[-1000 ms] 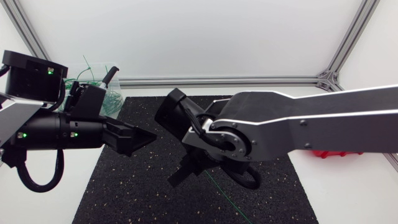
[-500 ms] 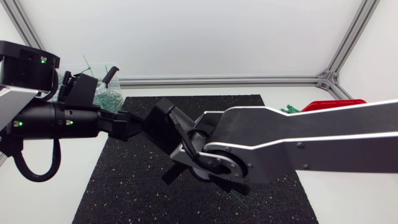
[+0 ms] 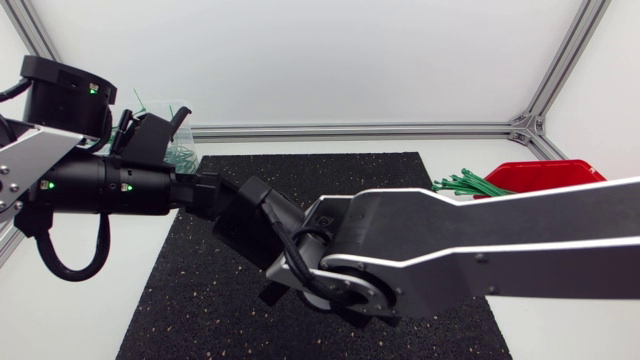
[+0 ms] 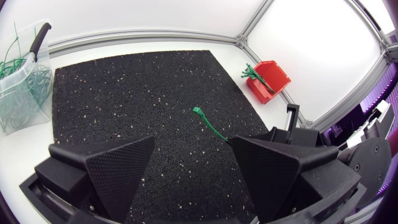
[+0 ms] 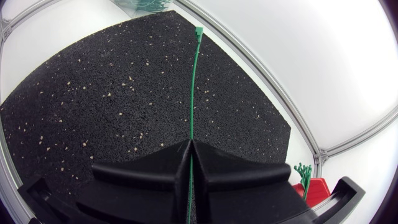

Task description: Take a green cable tie from the red box, thread the tail through the head to close it, then place it in the transparent bin on the left.

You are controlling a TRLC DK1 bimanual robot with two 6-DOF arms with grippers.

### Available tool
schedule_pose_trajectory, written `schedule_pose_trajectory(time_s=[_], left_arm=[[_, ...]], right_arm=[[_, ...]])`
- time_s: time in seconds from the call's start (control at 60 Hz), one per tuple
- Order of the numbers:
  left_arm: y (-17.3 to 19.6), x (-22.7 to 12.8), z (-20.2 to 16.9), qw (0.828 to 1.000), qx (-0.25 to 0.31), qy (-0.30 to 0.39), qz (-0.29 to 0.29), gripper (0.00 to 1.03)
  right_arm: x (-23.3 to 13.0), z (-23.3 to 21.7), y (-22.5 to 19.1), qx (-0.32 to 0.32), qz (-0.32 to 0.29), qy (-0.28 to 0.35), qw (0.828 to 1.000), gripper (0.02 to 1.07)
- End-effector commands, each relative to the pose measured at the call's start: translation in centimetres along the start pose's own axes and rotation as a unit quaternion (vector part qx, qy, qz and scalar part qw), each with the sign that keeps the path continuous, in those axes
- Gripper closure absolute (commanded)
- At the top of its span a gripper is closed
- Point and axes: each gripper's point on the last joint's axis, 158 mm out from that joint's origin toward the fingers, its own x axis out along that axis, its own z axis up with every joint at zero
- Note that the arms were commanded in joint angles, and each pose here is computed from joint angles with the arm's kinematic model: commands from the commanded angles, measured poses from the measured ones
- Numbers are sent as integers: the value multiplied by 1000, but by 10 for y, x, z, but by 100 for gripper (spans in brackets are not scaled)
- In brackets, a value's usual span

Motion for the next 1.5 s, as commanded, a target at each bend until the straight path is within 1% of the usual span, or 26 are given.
schedule_pose_trajectory(time_s=[0.0, 0.317, 0.35, 0.4, 0.7, 0.867, 0.95, 1.033, 1.217, 1.3, 1.367, 1.483], left_arm=[[-3, 2, 9, 1000, -9, 0, -7, 18], [-5, 20, 6, 999, -27, 12, -15, 20], [-3, 22, 5, 999, -30, 13, -15, 22], [-3, 25, 4, 999, -34, 15, -15, 22], [-15, 29, 2, 999, -26, 20, -22, 22], [-22, 33, 2, 1000, -7, 13, -6, 22], [-22, 33, 4, 1000, 2, 4, 5, 26], [-22, 33, 9, 1000, -1, -10, 11, 27], [-22, 35, 11, 1000, 2, -16, 17, 27], [-20, 33, 16, 999, -2, -29, 19, 35], [-18, 33, 18, 999, -5, -35, 20, 39], [-16, 35, 17, 999, -7, -35, 21, 39]], right_arm=[[0, 10, 4, 7, -2, -8, 1000, 101], [-2, 18, 13, 20, 4, -17, 1000, 101], [-3, 19, 14, 21, 5, -17, 1000, 101], [-5, 18, 15, 24, 6, -17, 1000, 101], [-15, 7, 10, 42, 10, -19, 999, 101], [-22, 10, 11, 56, 15, -29, 998, 101], [-25, 13, 10, 62, 17, -34, 997, 101], [-28, 15, 11, 64, 19, -37, 997, 101], [-33, 16, 12, 67, 22, -41, 997, 101], [-34, 17, 11, 72, 24, -43, 996, 101], [-35, 18, 11, 76, 24, -44, 996, 101], [-34, 18, 11, 78, 24, -45, 996, 101]])
